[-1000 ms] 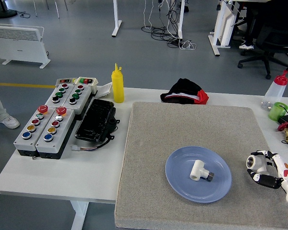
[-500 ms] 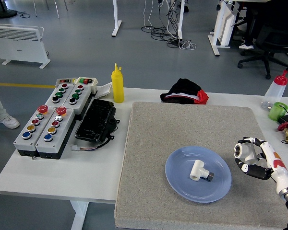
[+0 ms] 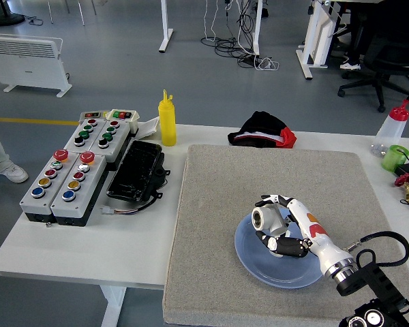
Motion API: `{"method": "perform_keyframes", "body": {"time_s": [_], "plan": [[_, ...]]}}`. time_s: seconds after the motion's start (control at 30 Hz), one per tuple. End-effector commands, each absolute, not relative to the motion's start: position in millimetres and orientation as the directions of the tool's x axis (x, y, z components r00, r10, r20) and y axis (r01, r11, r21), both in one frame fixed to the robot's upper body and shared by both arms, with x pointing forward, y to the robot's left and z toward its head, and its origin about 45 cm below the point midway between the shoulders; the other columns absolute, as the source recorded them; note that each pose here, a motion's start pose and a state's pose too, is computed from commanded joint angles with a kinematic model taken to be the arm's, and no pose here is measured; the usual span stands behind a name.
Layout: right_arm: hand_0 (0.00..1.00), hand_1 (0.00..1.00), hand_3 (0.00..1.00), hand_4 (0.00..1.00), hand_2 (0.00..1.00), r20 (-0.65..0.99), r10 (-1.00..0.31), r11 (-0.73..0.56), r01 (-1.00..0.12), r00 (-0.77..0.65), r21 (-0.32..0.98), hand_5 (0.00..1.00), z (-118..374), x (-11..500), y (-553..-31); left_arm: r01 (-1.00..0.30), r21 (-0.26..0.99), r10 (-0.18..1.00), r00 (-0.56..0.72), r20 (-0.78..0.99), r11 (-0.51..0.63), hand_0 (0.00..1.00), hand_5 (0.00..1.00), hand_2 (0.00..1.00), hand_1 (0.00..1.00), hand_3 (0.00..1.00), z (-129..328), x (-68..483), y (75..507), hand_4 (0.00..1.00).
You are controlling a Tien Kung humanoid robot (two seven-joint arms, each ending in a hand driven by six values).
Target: Pick pipe place plate twice
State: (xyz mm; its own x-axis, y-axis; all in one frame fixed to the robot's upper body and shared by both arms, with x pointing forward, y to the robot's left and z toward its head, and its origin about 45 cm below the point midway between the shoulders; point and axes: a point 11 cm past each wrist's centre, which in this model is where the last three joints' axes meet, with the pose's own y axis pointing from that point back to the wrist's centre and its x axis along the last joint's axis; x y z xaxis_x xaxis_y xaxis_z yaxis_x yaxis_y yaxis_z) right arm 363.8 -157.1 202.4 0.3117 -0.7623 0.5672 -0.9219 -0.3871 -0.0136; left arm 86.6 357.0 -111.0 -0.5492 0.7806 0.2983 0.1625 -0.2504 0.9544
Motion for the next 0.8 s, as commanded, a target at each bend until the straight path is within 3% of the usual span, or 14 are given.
{"method": "perform_keyframes", "body": {"time_s": [0.07, 0.1, 0.27, 0.3, 0.67, 0.7, 0.8], "plan": [[0.247, 0.421, 0.559, 0.403, 0.508, 0.562, -0.752, -0.413, -0.911, 0.344, 0.004, 0.002, 198.8, 361.3, -145.2, 0.160, 0.955, 0.781, -0.550, 0.298, -0.251, 0.581, 0.998, 0.621, 0.577, 0.611, -110.9, 87.3, 357.0, 0.460], [0.314, 0.448, 0.575, 0.447, 0.519, 0.561, -0.748, -0.421, -0.907, 0.355, 0.013, 0.029, 196.5, 360.6, -141.5, 0.160, 0.955, 0.781, -0.550, 0.297, -0.251, 0.582, 0.998, 0.620, 0.577, 0.611, -110.9, 87.7, 357.0, 0.461], [0.314, 0.448, 0.575, 0.447, 0.519, 0.568, -0.720, -0.440, -0.895, 0.399, 0.072, 0.029, 181.9, 356.6, -132.9, 0.157, 0.955, 0.781, -0.550, 0.296, -0.251, 0.582, 0.998, 0.620, 0.577, 0.611, -110.7, 88.7, 356.9, 0.461], [0.435, 0.517, 0.620, 0.507, 0.546, 0.569, -0.716, -0.439, -0.895, 0.404, 0.083, 0.070, 179.1, 356.1, -133.0, 0.157, 0.955, 0.781, -0.550, 0.296, -0.251, 0.582, 0.998, 0.619, 0.577, 0.610, -110.7, 88.6, 356.9, 0.463], [0.441, 0.526, 0.630, 0.506, 0.552, 0.573, -0.715, -0.395, -0.908, 0.401, 0.142, 0.074, 157.8, 354.9, -148.7, 0.156, 0.955, 0.782, -0.548, 0.297, -0.253, 0.582, 0.998, 0.616, 0.577, 0.609, -110.4, 89.6, 357.2, 0.465], [0.712, 0.678, 0.688, 0.628, 0.651, 0.570, -0.717, -0.394, -0.908, 0.402, 0.144, 0.186, 156.6, 354.9, -150.2, 0.156, 0.955, 0.782, -0.548, 0.297, -0.253, 0.582, 0.998, 0.616, 0.577, 0.607, -110.4, 89.6, 357.2, 0.469], [0.712, 0.678, 0.688, 0.628, 0.651, 0.562, -0.720, -0.396, -0.906, 0.407, 0.149, 0.186, 155.1, 355.0, -152.4, 0.157, 0.955, 0.782, -0.548, 0.297, -0.253, 0.582, 0.998, 0.616, 0.577, 0.607, -110.4, 89.7, 357.2, 0.469]]}}
